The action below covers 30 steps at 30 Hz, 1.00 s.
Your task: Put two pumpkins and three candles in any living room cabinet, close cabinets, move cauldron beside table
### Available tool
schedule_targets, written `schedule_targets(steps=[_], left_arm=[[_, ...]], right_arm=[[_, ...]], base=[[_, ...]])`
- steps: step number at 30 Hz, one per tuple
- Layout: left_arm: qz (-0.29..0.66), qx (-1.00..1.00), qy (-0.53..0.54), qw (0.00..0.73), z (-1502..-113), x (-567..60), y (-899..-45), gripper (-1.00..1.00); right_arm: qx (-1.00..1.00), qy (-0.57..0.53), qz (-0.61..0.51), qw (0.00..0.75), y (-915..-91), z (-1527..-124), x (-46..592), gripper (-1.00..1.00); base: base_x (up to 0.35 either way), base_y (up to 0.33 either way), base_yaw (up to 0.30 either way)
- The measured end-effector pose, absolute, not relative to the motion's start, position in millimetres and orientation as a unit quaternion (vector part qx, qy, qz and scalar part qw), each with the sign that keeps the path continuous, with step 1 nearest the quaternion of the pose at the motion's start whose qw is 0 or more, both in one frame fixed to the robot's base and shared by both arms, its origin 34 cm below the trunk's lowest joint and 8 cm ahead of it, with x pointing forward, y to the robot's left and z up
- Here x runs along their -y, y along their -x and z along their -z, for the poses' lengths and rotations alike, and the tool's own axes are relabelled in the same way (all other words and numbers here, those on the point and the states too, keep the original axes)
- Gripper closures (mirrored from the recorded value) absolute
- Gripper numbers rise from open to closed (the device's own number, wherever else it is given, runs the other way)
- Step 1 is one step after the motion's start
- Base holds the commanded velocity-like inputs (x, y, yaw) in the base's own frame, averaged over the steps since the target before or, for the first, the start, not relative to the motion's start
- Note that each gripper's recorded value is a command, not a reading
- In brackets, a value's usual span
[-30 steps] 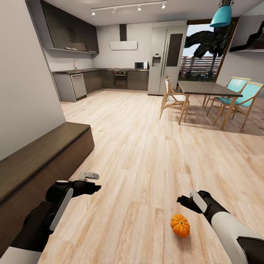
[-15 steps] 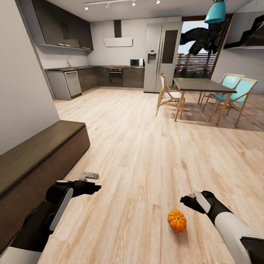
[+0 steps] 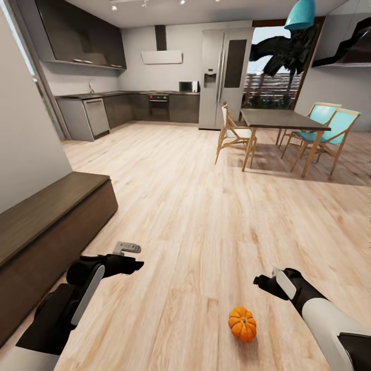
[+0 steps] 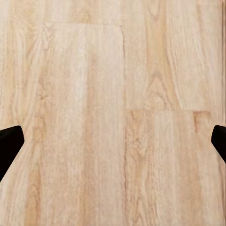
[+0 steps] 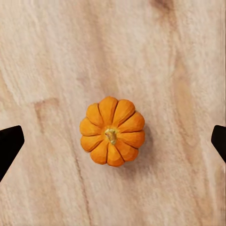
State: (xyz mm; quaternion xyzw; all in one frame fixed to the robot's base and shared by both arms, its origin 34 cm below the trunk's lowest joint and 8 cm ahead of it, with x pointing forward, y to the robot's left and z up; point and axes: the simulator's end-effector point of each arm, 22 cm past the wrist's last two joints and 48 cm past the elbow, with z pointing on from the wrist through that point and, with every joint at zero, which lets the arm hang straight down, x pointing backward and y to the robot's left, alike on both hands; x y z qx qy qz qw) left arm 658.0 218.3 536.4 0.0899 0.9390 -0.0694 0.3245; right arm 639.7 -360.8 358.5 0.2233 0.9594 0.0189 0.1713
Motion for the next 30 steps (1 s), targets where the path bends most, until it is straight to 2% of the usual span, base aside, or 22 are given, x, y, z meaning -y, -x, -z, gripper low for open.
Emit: schedule_targets(steps=[12, 30], left_arm=[[0.070, -0.939, -0.090, 0.325, -536, -218, -658, -1.00], [0.074, -0.932, -0.093, 0.343, -541, -215, -658, -1.00]], right_arm=[[-0.960, -0.222, -0.020, 0.172, -640, -358, 358, -1.00], [-0.960, -0.222, -0.020, 0.172, -637, -343, 358, -1.00]], base=[[0.096, -0.030, -0.064], [0.006, 0.000, -0.001]])
